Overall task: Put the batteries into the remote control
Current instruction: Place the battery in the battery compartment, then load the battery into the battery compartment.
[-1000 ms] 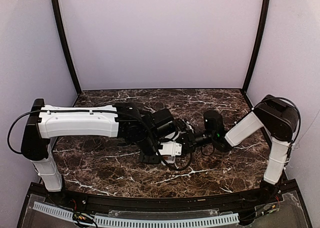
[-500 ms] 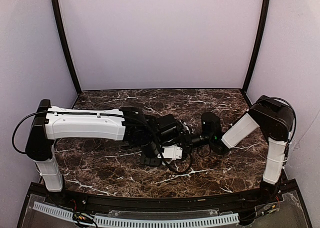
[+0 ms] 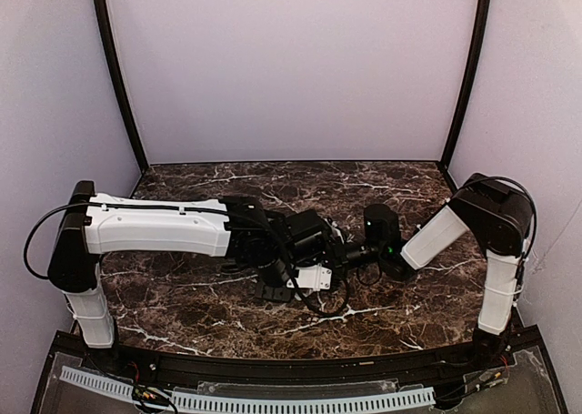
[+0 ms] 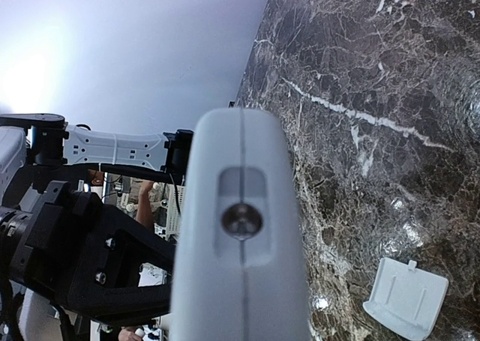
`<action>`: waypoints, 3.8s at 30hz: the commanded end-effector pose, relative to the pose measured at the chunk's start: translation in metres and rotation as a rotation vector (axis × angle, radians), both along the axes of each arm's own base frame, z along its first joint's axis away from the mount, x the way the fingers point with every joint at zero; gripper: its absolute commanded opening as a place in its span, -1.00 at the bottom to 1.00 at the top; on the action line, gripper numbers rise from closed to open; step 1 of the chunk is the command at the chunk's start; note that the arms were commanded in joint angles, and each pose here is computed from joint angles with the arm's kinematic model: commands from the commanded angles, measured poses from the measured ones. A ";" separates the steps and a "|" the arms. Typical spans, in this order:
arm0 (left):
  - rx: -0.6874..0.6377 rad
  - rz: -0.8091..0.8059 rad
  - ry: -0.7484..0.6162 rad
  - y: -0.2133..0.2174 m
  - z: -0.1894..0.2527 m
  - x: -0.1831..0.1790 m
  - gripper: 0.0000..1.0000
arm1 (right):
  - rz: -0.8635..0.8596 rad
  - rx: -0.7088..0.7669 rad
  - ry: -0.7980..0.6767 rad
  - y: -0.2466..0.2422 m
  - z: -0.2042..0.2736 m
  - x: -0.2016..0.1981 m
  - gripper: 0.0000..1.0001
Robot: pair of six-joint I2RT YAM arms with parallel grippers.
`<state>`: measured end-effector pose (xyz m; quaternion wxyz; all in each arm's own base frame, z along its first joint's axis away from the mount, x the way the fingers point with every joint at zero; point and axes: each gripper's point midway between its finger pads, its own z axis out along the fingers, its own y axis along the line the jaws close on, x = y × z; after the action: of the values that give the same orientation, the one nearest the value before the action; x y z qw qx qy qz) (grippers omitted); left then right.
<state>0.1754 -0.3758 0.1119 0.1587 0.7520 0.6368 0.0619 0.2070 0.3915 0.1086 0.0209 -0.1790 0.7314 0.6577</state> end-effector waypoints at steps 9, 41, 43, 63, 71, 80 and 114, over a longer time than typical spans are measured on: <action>0.027 -0.012 0.019 0.003 -0.003 -0.005 -0.54 | 0.030 0.042 -0.033 0.008 0.010 -0.002 -1.00; -0.890 0.730 0.038 0.032 0.098 0.070 0.07 | -0.324 0.121 -0.095 -0.033 0.021 0.040 -1.00; -0.934 0.815 0.131 0.029 0.088 0.063 0.07 | -0.339 0.115 -0.100 -0.031 0.021 0.038 -1.00; -0.858 0.949 0.316 0.004 0.035 0.053 -0.35 | -0.350 0.048 -0.109 -0.024 0.015 0.037 -1.00; -0.829 0.934 0.347 -0.008 0.027 0.049 -0.59 | -0.341 0.049 -0.110 -0.022 0.016 0.036 -1.00; -0.799 0.935 0.345 -0.012 0.021 0.049 -0.64 | -0.342 0.051 -0.111 -0.023 0.016 0.036 -1.00; -0.733 0.934 0.359 -0.017 0.004 0.047 -0.79 | -0.329 0.062 -0.124 -0.022 0.019 0.035 -1.00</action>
<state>0.2252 -0.3884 0.1147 0.2624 0.2807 0.8961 -0.2221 0.2449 0.3629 0.1040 0.1566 -0.0657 0.7524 0.6364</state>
